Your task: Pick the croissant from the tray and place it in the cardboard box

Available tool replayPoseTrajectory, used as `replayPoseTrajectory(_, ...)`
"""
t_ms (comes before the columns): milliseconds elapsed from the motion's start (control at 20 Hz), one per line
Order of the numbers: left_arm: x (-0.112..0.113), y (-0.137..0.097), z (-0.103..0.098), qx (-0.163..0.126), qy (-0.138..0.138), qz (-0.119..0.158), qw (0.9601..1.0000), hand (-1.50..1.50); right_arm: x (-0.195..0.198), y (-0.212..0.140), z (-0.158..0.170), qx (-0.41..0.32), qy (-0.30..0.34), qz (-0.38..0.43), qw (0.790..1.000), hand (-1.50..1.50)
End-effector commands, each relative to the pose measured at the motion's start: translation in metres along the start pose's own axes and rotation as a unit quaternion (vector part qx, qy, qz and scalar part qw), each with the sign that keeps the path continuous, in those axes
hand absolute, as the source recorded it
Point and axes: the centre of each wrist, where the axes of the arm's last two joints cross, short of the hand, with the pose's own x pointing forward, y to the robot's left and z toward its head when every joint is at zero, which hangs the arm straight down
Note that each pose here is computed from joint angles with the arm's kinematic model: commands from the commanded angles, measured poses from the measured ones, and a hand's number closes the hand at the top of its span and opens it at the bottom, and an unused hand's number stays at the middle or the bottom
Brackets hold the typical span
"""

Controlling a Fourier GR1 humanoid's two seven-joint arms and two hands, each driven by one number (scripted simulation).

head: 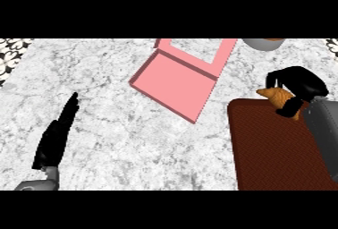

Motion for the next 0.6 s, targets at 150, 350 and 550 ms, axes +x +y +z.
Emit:
replayPoseTrajectory(150,0.019,-0.001,0.015,0.009,0.003,-0.002,1.0,0.0,0.003,-0.033,-0.025,-0.071,-0.013,0.006,0.997,1.5)
replayPoseTrajectory(350,-0.01,0.023,0.004,0.01,0.009,0.001,0.9999,0.0,0.011,-0.06,-0.029,-0.103,-0.039,-0.044,0.993,1.5)
replayPoseTrajectory(550,-0.005,0.004,0.007,0.012,0.01,0.0,0.9999,0.0,0.02,-0.087,-0.033,-0.147,-0.152,-0.153,0.965,1.5)
